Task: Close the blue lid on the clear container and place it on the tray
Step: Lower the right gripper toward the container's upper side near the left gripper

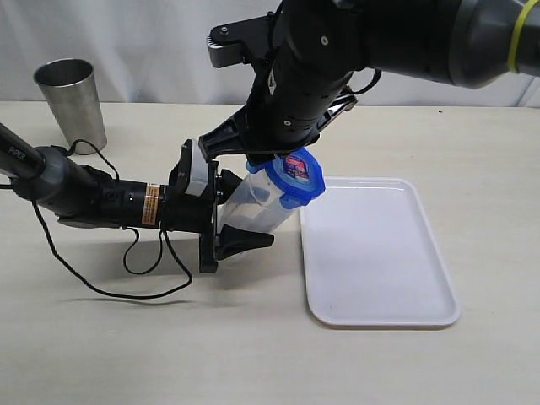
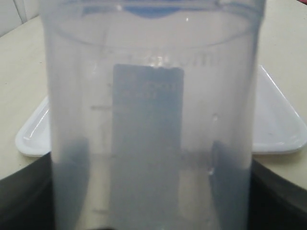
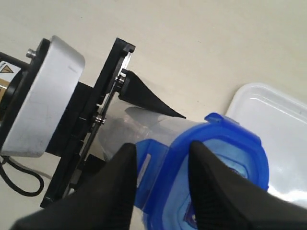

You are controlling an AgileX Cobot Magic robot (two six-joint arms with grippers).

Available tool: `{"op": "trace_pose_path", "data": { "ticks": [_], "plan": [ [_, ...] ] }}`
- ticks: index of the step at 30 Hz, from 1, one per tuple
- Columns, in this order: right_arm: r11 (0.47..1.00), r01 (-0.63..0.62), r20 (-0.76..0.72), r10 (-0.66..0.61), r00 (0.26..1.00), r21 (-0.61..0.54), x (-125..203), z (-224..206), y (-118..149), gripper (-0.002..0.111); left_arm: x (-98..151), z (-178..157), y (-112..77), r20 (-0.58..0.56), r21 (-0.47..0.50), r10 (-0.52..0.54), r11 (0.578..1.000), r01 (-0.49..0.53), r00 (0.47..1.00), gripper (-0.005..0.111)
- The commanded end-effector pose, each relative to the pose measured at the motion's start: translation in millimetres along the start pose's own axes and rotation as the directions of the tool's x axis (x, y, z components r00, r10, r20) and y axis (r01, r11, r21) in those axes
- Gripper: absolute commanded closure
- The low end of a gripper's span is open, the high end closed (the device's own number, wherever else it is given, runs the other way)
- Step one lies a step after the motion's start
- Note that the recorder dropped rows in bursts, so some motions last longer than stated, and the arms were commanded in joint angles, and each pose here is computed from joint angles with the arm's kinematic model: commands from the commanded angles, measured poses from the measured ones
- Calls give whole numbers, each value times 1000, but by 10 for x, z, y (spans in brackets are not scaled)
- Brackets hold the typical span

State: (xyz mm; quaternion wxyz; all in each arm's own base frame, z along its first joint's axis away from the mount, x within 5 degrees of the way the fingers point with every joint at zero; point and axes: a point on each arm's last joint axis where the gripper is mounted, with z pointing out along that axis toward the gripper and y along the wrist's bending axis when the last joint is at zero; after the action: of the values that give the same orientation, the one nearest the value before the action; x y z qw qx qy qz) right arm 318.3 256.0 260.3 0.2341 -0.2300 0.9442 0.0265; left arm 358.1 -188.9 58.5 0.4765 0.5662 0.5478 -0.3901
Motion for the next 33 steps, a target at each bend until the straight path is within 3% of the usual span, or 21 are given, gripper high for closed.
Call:
{"op": "trace_pose_path", "data": {
  "ticks": [1, 19, 25, 33],
  "plan": [
    [991, 119, -199, -104, 975, 65, 266, 344, 121, 76, -41, 17, -40, 28, 30, 36, 999, -36, 999, 107],
    [978, 175, -246, -143, 959, 113, 305, 404, 96, 78, -41, 17, -41, 28, 31, 34, 999, -35, 999, 107],
    [981, 194, -97, -192, 977, 14, 177, 195, 161, 78, -41, 17, -41, 28, 31, 34, 999, -35, 999, 107],
    [974, 227, 135, -225, 965, -4, 21, -455, 87, 78, -41, 17, -41, 28, 31, 34, 999, -35, 999, 107]
  ]
}}
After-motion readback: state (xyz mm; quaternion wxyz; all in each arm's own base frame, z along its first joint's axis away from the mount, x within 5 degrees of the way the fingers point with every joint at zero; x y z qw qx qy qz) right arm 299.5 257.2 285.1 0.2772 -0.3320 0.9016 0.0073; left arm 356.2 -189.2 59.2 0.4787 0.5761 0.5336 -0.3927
